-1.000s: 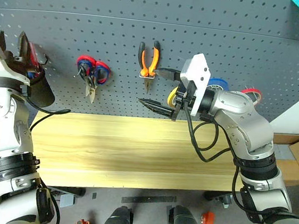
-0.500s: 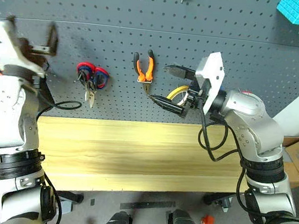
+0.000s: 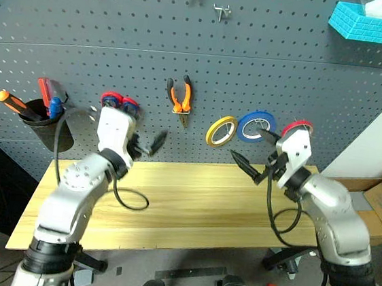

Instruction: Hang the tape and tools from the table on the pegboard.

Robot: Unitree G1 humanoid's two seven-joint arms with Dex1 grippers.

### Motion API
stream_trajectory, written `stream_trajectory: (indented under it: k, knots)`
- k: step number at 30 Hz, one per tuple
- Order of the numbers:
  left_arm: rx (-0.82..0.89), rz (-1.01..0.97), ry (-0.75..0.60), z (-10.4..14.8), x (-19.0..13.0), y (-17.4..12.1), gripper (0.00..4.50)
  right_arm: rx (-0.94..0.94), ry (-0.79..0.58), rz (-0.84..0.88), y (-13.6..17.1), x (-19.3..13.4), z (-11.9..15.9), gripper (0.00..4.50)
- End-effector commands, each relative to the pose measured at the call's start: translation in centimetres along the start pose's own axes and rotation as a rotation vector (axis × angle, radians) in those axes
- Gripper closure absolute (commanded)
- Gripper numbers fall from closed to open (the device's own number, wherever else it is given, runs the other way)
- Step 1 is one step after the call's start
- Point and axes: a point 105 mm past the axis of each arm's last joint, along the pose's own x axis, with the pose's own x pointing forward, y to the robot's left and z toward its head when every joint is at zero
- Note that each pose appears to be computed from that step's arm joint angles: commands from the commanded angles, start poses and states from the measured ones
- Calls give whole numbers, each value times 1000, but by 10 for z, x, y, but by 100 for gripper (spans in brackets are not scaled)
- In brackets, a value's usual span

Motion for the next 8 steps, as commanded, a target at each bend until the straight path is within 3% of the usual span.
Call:
stream_trajectory:
  k: [1, 4, 8]
  knots:
    - [13, 13, 99, -48, -9, -3, 11, -29, 4, -144, -7, -15, -24, 0]
    - [-6, 127, 248, -108, -32, 12, 11, -15, 112, -251, -11, -35, -70, 0]
    - [19, 216, 322, -145, -57, 23, 11, -22, 190, -317, -14, -50, -106, 0]
